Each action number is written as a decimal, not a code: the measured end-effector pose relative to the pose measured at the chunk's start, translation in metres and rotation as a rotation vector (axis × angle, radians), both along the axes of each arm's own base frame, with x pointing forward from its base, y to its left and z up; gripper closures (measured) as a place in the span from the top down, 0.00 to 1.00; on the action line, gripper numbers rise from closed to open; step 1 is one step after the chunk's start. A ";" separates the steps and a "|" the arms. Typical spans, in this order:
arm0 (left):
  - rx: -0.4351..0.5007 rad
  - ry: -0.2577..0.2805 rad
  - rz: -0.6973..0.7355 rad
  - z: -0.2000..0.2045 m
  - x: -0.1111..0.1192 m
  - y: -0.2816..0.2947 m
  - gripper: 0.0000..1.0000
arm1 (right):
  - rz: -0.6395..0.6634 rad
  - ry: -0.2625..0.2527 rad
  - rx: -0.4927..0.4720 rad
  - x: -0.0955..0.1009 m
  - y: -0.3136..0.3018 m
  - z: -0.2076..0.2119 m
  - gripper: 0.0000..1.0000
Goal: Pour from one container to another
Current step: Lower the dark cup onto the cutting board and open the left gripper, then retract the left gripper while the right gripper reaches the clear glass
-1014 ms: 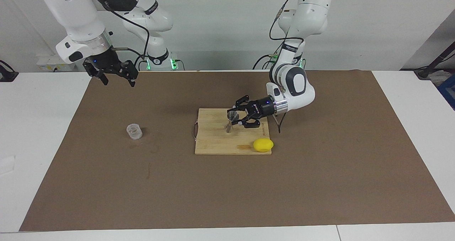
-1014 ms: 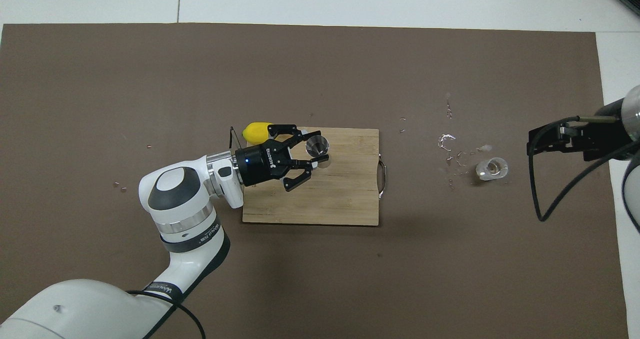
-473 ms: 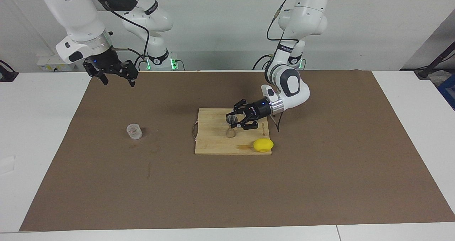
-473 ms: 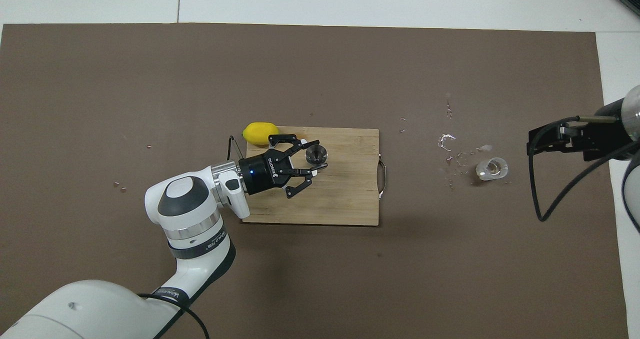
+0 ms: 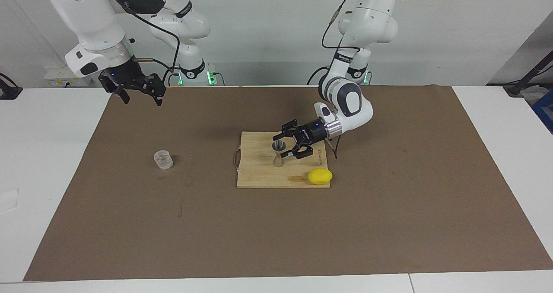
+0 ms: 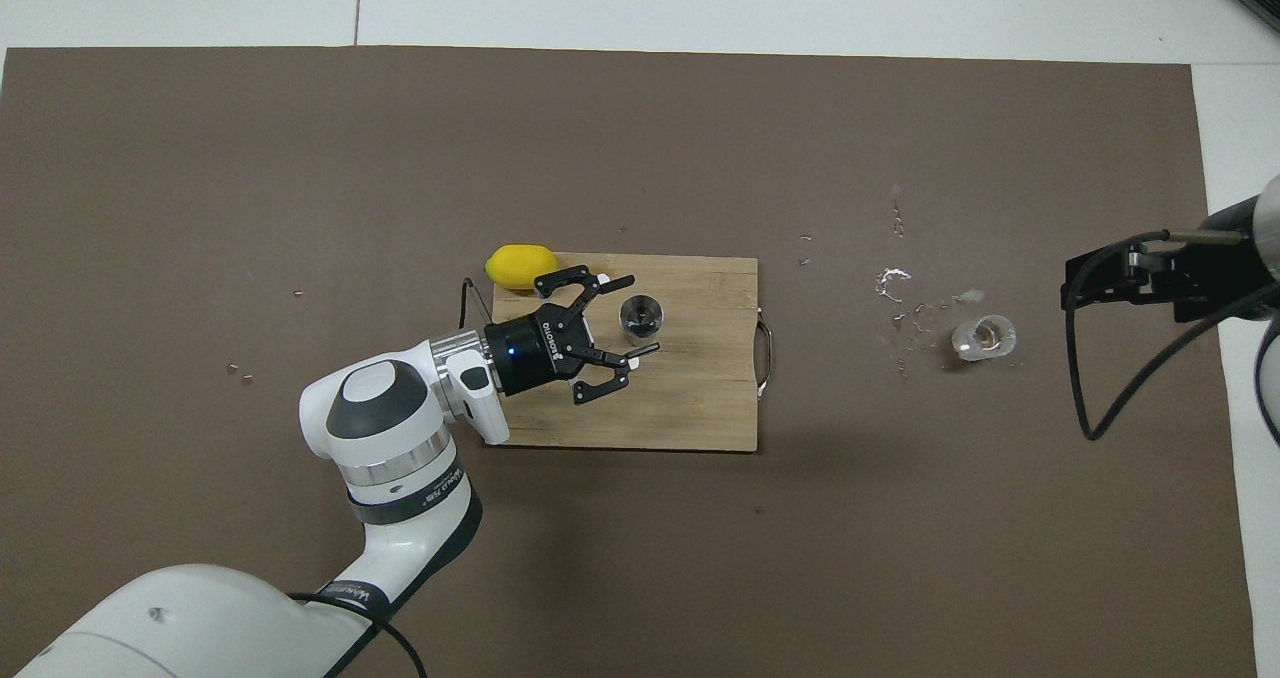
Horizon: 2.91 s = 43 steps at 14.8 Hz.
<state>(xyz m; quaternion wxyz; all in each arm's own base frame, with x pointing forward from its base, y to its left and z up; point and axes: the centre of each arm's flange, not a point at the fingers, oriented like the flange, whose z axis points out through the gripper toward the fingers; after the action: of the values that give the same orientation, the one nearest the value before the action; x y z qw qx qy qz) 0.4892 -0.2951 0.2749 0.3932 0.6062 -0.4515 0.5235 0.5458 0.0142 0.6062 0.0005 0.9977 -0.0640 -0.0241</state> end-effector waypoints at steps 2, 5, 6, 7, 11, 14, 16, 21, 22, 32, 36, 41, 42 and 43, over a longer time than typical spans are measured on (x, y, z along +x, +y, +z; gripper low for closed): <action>0.003 0.000 0.012 0.000 0.003 0.006 1.00 | -0.001 0.000 0.000 0.000 0.000 0.000 1.00; 0.015 0.001 0.043 -0.004 0.012 0.028 1.00 | -0.109 0.004 -0.005 0.000 -0.007 -0.002 1.00; 0.020 -0.001 0.046 -0.006 0.016 0.039 1.00 | -0.170 0.006 -0.008 0.000 -0.009 -0.003 1.00; 0.014 0.003 0.046 -0.008 0.016 0.048 1.00 | -0.233 0.008 -0.011 0.000 -0.010 -0.006 1.00; 0.021 0.027 -0.014 -0.024 0.004 0.088 1.00 | -0.539 0.050 0.036 0.002 -0.014 -0.027 1.00; 0.084 0.023 -0.083 -0.032 -0.001 0.139 1.00 | -0.787 0.069 0.073 0.006 -0.040 -0.052 1.00; 0.144 0.018 -0.146 -0.033 0.000 0.183 1.00 | -0.894 0.077 0.076 0.009 -0.058 -0.072 1.00; 0.277 0.092 -0.295 -0.015 0.008 0.284 1.00 | -1.083 0.165 0.158 0.024 -0.118 -0.144 1.00; 0.307 0.115 -0.327 -0.008 0.012 0.298 1.00 | -1.114 0.177 0.171 0.028 -0.130 -0.160 1.00; 0.714 0.443 -0.474 0.124 0.069 0.387 1.00 | -1.269 0.241 0.257 0.043 -0.157 -0.250 1.00; 0.907 0.582 -0.355 0.182 0.086 0.370 1.00 | -1.303 0.319 0.329 0.043 -0.154 -0.294 1.00; 0.993 0.708 -0.161 0.252 0.089 0.309 1.00 | -1.287 0.392 0.368 0.029 -0.153 -0.333 1.00; 0.996 0.753 -0.098 0.264 0.088 0.300 1.00 | -1.277 0.398 0.367 0.025 -0.151 -0.337 1.00; 1.002 0.792 -0.039 0.277 0.087 0.291 1.00 | -1.277 0.403 0.369 0.022 -0.150 -0.342 1.00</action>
<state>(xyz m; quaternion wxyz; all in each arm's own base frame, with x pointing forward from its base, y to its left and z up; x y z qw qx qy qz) 0.5760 -0.0045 0.5515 0.2085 0.8557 -0.4731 -0.0221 0.5676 -0.1357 0.2639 -0.1715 0.7247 -0.6319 -0.2148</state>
